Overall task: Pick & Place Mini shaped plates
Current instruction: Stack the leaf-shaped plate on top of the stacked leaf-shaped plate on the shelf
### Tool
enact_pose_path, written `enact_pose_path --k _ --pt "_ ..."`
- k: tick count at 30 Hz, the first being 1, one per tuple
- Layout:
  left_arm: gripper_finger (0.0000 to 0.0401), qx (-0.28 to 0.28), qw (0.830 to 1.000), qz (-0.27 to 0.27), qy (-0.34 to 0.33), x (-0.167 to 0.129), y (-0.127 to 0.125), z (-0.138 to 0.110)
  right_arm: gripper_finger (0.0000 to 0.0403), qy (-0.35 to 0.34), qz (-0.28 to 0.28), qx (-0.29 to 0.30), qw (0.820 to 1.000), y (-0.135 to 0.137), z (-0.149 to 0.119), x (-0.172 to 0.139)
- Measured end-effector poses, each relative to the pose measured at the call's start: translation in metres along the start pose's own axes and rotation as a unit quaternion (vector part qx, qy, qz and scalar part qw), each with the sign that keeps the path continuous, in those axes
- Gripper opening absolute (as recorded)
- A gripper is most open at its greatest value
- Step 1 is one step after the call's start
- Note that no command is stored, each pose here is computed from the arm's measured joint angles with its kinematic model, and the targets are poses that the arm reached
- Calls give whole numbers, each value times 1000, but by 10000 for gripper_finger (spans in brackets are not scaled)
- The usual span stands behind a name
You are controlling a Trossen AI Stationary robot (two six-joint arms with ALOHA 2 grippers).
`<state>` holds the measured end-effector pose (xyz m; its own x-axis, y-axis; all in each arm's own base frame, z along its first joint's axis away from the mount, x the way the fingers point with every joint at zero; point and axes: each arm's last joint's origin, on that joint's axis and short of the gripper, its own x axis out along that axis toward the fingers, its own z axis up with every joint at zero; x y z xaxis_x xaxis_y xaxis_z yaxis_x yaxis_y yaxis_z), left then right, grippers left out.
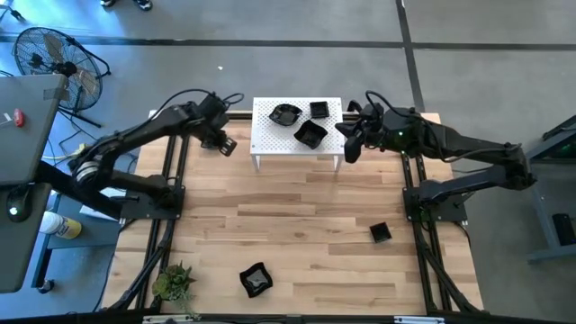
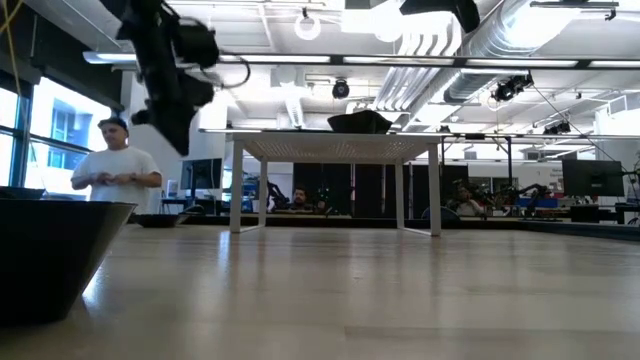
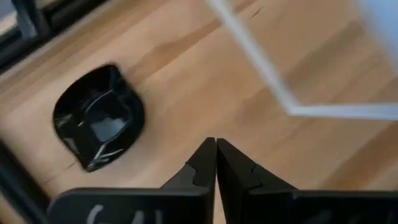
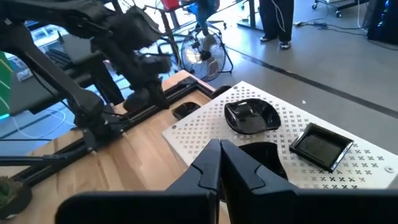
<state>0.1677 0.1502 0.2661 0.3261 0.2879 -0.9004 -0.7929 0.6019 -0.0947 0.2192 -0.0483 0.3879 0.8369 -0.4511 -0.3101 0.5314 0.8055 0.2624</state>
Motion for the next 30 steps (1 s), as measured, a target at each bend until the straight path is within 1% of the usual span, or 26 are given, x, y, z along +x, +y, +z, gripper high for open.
enact_pose_path --k 3,6,9,11,13,16,20,22,28,30 --pt "33 19 999 14 37 19 9 5 1 -1 -2 -1 1000 0 0 0" --pt "73 41 997 30 66 37 13 9 1 -1 0 -2 1000 1 0 -1" --pt "116 54 992 74 84 53 15 11 0 -1 0 -2 1000 1 0 -1" --pt "137 65 991 82 89 60 16 13 1 -2 1 -2 1000 1 0 -1" --pt "150 71 990 82 85 66 16 11 0 -2 1 -2 1000 1 0 -1" --pt "155 70 991 86 81 78 18 2 0 -2 1 -2 1000 1 0 -1" --pt "156 74 987 117 80 91 23 -12 0 -4 -4 -2 1000 1 0 -1" --pt "156 77 987 119 79 95 27 -16 0 -5 -4 -1 1000 1 0 -1" --pt "156 79 985 143 50 99 28 -14 0 -11 -1 0 1000 1 2 -1" --pt "150 80 985 143 50 99 28 -14 0 -15 0 1 1000 2 2 -1"
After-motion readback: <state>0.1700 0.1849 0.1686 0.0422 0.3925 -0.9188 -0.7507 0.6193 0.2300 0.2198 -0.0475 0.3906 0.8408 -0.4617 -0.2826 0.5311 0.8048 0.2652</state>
